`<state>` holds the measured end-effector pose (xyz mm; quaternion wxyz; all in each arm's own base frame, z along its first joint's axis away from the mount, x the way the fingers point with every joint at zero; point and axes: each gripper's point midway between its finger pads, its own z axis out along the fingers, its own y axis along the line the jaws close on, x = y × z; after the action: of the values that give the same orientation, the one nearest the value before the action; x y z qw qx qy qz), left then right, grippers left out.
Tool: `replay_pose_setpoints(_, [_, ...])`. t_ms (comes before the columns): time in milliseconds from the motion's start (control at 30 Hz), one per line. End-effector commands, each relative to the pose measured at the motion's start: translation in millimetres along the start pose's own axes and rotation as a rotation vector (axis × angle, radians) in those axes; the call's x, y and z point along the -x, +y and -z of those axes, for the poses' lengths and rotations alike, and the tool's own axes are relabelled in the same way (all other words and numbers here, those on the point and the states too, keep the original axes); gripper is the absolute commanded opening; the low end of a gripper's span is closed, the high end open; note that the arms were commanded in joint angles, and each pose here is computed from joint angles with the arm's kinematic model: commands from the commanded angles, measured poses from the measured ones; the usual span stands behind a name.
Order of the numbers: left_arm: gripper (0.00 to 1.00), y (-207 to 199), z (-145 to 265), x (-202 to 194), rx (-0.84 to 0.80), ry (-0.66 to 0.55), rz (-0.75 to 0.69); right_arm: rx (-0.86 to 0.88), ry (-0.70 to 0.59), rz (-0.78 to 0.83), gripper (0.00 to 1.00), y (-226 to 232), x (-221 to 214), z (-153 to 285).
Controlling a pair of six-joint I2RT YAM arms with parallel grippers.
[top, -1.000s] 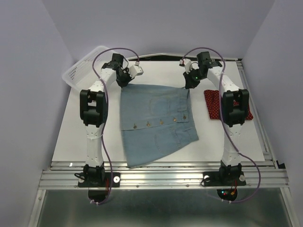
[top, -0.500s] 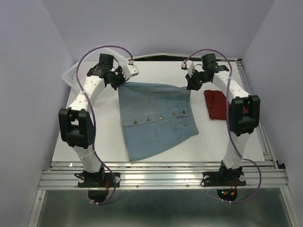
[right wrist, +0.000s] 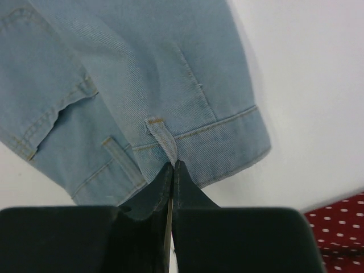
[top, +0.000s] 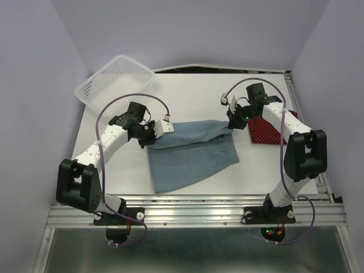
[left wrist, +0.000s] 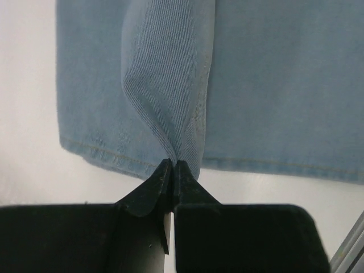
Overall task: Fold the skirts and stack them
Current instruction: Fold the skirt
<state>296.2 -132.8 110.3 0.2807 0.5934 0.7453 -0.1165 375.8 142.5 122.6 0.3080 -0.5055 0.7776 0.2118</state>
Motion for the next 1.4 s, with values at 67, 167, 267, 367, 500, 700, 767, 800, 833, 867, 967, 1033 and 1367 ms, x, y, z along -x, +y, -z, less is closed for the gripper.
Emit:
replay_pose_setpoints(67, [0.00,-65,-21,-5,-0.073,0.021,-0.062,0.092,0.047,0.044,0.01,53,-35,-6])
replay_pose_setpoints(167, [0.05,-83,-33,-17,-0.110,0.066,-0.051,0.102,0.074,0.050,0.01,62,-50,-7])
replay_pose_setpoints(267, [0.16,-86,-44,-31,-0.131,0.123,-0.027,0.122,0.097,0.055,0.04,70,-58,-10])
replay_pose_setpoints(367, [0.32,-85,-51,-39,-0.142,0.164,-0.008,0.144,0.126,0.031,0.28,74,-67,-12])
replay_pose_setpoints(500, [0.51,-82,-41,-27,-0.144,0.134,-0.029,0.149,0.138,0.025,0.50,73,-61,-5])
replay_pose_setpoints(700, [0.56,-74,-1,8,-0.092,0.051,-0.053,0.055,0.086,0.137,0.58,61,-34,18])
replay_pose_setpoints(767, [0.56,-72,7,14,-0.072,0.036,-0.051,0.044,0.074,0.156,0.59,59,-29,20])
replay_pose_setpoints(800, [0.57,-70,9,15,-0.061,0.031,-0.049,0.029,0.062,0.170,0.59,55,-26,20])
replay_pose_setpoints(833, [0.58,-69,7,15,-0.057,0.028,-0.044,0.034,0.064,0.182,0.59,57,-26,17])
replay_pose_setpoints(867, [0.58,-70,6,16,-0.063,0.025,-0.039,0.041,0.071,0.196,0.59,59,-27,13])
replay_pose_setpoints(967, [0.58,-75,-5,11,-0.098,0.039,-0.011,0.070,0.089,0.216,0.59,69,-31,1])
replay_pose_setpoints(1033, [0.59,-73,-15,6,-0.090,0.048,0.001,0.066,0.105,0.233,0.59,73,-36,-9])
replay_pose_setpoints(1367, [0.51,-54,-68,-39,-0.082,0.219,0.118,-0.058,0.252,0.269,0.49,52,-77,-51])
